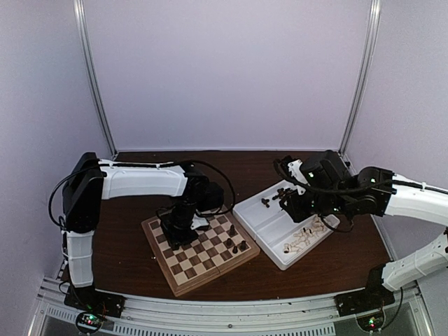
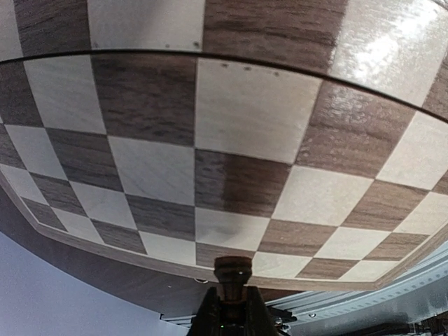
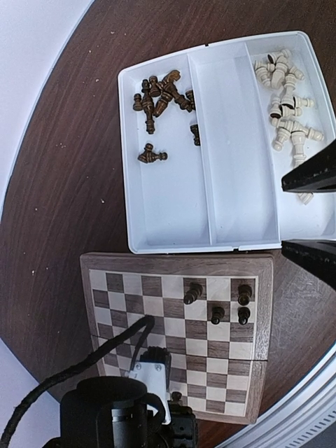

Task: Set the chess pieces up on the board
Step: Place the chess piece on the chessboard.

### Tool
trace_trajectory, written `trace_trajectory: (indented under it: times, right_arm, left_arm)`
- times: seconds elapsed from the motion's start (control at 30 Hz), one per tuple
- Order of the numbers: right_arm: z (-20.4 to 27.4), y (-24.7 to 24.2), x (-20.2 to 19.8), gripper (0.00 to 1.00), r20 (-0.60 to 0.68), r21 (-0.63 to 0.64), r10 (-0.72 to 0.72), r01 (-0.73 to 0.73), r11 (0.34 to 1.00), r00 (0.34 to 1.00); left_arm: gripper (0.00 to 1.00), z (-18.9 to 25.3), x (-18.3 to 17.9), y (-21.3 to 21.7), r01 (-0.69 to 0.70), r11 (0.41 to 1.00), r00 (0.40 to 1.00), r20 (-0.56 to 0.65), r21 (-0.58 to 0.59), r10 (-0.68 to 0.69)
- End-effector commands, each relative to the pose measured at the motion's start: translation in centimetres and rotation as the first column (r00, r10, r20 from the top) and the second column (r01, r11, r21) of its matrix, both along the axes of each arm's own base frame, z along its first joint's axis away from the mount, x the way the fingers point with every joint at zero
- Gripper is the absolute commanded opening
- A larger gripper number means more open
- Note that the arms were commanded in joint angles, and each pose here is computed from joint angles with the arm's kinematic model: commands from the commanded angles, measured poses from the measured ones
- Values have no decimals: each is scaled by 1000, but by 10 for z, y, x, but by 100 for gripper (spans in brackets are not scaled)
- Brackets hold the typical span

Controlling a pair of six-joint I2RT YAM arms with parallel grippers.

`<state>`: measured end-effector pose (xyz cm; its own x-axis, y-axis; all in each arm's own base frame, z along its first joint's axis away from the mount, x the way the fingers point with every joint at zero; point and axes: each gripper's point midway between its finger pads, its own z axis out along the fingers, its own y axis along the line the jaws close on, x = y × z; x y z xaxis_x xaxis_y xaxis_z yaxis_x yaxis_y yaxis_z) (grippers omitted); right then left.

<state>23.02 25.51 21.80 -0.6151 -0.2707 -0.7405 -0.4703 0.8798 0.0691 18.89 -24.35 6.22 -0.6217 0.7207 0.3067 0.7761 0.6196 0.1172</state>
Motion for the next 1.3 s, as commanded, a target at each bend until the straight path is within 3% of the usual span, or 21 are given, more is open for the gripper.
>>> trace_trajectory:
  times: [0.0, 0.3, 0.53, 0.63, 0.67, 0.7, 0.73, 0.87, 0.93, 1.1, 1.27]
  right_arm:
    - [-1, -1, 2, 27, 5, 15, -20, 20, 1000, 1000]
    - [0, -2, 2, 27, 5, 24, -20, 20, 1000, 1000]
    - [-1, -3, 1, 27, 5, 21, -21, 21, 1000, 1000]
    - [-1, -2, 2, 27, 4, 22, -20, 20, 1000, 1000]
    - [-1, -2, 2, 27, 5, 23, -20, 20, 1000, 1000]
    - [-1, -1, 2, 27, 4, 22, -19, 19, 1000, 1000]
    - [-1, -1, 2, 27, 3, 24, -17, 17, 1000, 1000]
    - [-1, 0, 2, 27, 3, 23, -17, 17, 1000, 1000]
    - [-2, 1, 3, 27, 1, 24, -17, 17, 1000, 1000]
    - [-2, 3, 3, 27, -2, 32, -16, 17, 999, 1000]
    - [0, 5, 5, 26, 3, 44, -16, 16, 999, 1000]
  left_arm:
    - [2, -2, -6, 8, 1, 999, 999, -41, 35, 0]
    - [3, -13, -8, 6, 1, 999, 998, -69, 45, 2]
    - [25, -9, -3, 4, 3, 999, 999, -46, 36, -1]
    - [37, -4, 0, -2, 4, 1000, 1000, -26, 0, -4]
    - [49, -2, 1, -5, 5, 1000, 1000, -21, -21, -5]
    - [69, 3, 2, -7, 7, 999, 1000, -9, -40, -7]
    - [75, 6, 4, -9, 9, 998, 1000, 3, -57, -9]
    - [78, 29, 10, -15, 13, 989, 996, 85, -145, -1]
    - [96, 44, 14, -17, 8, 978, 989, 148, -207, 23]
    - [98, 88, 28, 0, -14, 942, 920, 365, -334, 143]
    - [98, 133, 34, 18, -26, 832, 786, 503, -555, 359]
